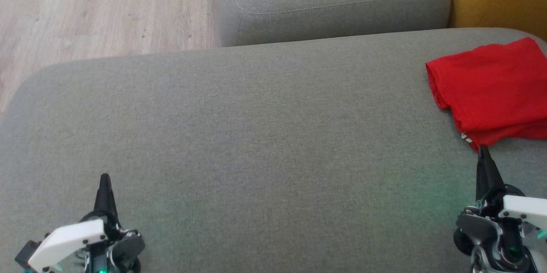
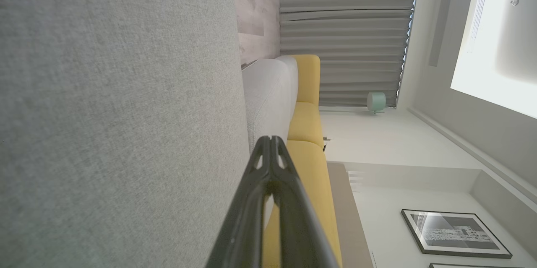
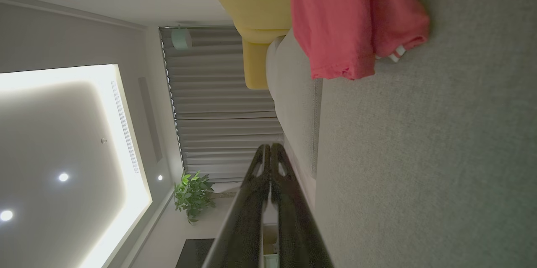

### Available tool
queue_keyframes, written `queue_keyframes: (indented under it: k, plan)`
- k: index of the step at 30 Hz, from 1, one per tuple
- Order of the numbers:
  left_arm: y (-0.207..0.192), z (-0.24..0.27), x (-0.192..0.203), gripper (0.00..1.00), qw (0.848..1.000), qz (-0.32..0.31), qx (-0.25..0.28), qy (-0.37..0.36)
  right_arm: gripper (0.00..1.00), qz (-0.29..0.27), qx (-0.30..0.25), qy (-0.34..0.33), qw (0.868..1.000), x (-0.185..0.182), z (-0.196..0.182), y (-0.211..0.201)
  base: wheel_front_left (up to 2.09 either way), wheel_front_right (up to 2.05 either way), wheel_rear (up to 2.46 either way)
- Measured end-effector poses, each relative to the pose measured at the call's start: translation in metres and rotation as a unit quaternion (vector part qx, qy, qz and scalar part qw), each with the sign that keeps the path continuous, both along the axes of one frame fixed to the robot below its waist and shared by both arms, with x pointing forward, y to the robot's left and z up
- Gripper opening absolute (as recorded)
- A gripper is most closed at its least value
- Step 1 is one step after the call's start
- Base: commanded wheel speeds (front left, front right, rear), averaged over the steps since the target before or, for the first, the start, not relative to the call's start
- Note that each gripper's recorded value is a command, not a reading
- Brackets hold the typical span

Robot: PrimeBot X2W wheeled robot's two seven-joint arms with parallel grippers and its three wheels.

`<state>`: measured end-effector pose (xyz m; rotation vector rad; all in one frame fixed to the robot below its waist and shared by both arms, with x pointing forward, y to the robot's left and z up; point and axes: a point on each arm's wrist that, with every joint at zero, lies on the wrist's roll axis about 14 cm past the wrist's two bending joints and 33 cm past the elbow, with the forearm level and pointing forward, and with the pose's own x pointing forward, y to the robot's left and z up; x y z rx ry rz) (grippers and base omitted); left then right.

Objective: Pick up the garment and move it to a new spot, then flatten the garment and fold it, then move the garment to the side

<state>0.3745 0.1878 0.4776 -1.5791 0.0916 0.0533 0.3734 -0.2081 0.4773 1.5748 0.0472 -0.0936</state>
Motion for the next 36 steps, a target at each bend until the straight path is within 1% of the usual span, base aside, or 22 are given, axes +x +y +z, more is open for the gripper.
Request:
queue_keyframes:
  k: [36]
  plan:
    - [0.0018,0.0001,-0.0001,0.0,1.0,0.002,-0.003,0.0,0.0,-0.002,0.003,0.0,1.0,-0.0002,-0.0001,-0.0004,0.0,0.0,0.0]
